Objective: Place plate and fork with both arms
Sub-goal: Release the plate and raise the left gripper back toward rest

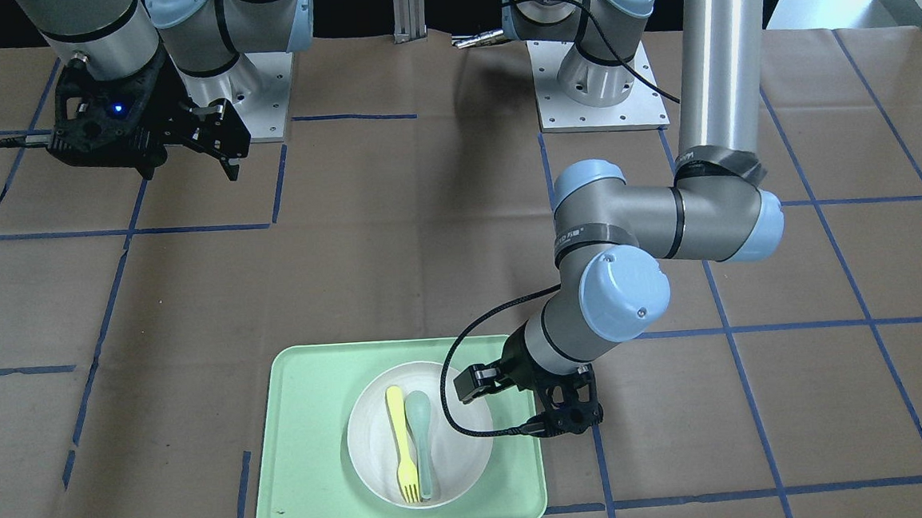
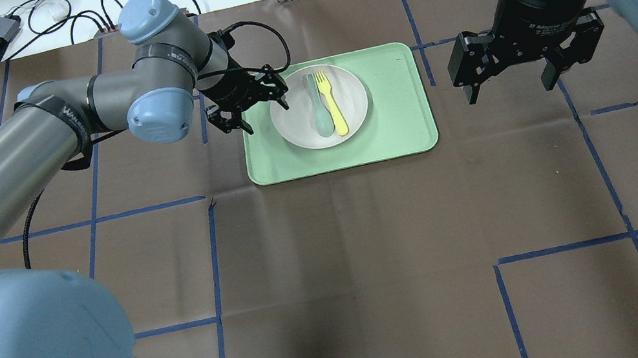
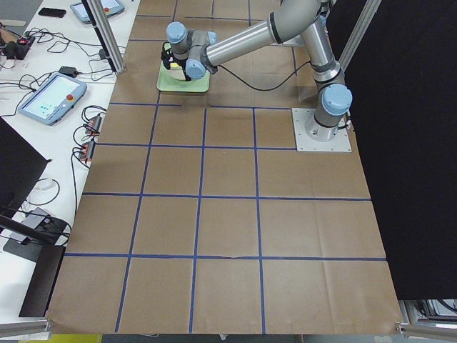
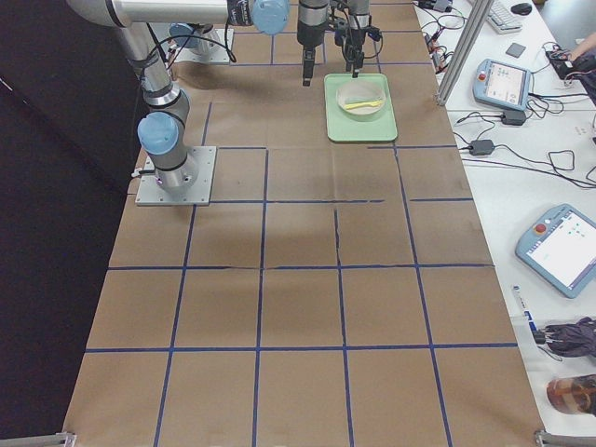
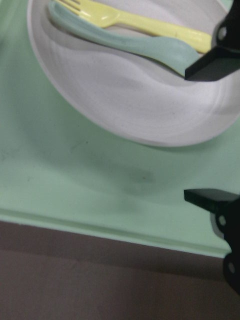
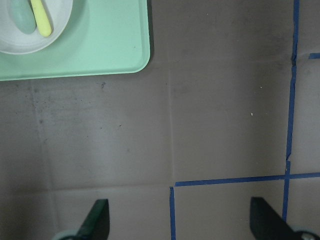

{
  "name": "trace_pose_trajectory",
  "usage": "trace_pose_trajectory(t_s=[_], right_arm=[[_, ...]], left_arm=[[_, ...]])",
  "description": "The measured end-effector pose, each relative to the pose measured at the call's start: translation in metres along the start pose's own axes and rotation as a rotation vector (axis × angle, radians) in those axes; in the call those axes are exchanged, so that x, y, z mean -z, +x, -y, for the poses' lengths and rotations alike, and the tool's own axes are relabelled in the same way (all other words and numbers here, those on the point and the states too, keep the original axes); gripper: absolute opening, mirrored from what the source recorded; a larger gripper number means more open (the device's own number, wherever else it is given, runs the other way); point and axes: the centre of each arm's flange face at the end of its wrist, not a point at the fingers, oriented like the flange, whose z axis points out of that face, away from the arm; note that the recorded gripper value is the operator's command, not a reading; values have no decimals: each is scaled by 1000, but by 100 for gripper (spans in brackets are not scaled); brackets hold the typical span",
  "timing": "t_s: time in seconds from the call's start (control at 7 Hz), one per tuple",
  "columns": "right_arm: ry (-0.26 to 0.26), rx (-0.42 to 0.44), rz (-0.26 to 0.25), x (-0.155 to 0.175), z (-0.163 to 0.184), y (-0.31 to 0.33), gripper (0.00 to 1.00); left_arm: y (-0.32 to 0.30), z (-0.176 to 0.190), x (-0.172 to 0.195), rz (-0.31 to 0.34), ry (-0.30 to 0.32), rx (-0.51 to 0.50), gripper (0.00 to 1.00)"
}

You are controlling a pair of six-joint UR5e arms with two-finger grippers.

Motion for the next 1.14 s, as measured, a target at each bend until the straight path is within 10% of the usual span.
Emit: trace_pose_trajectory(t_s=[0.71, 1.14], right_arm=[[0, 2, 3, 0, 0, -1, 100], [14, 17, 1, 1, 1, -4, 100]], left_arm=[[-2, -112, 206, 284, 13, -130, 99], [-12, -169, 251, 310, 10, -300, 99]])
